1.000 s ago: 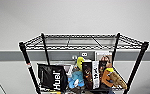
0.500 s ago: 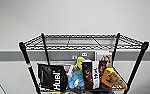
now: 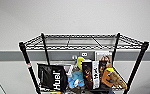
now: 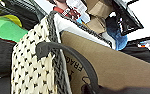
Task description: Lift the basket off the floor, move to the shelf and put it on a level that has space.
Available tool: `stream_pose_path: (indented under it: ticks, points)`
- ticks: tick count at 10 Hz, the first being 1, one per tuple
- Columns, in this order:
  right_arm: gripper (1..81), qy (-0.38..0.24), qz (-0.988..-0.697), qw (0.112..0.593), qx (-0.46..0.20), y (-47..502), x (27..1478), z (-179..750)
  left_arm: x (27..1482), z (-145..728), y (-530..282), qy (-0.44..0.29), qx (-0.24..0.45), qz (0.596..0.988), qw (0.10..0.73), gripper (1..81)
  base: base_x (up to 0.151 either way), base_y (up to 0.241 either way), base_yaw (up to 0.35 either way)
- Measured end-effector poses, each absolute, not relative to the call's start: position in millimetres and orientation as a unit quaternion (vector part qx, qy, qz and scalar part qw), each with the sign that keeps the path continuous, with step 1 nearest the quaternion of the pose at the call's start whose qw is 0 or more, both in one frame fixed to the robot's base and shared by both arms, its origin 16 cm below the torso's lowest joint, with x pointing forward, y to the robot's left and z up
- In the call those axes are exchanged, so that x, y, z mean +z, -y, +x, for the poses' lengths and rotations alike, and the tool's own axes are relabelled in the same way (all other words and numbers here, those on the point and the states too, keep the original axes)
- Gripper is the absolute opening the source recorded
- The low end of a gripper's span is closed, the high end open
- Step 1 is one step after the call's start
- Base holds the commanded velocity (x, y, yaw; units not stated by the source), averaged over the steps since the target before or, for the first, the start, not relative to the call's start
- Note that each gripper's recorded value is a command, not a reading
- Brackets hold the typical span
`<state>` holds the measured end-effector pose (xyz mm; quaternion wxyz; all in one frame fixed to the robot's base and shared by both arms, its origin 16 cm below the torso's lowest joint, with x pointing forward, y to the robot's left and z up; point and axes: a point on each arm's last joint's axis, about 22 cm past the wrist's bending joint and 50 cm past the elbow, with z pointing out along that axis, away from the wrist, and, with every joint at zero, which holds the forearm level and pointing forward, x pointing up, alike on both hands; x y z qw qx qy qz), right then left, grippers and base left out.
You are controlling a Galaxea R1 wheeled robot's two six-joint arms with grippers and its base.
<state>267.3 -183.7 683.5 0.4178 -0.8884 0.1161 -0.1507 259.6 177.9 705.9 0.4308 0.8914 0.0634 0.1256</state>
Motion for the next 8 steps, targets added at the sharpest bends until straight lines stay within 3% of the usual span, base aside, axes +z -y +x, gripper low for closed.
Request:
stream_pose_path:
  ticks: [8]
  points:
    - [1.0,-0.102,-0.856,0.465,-0.200,192.8,790.0,287.7,804.9,272.9,-184.0,-0.042,0.165,0.864,0.474,1.0,0.000,0.000,0.000]
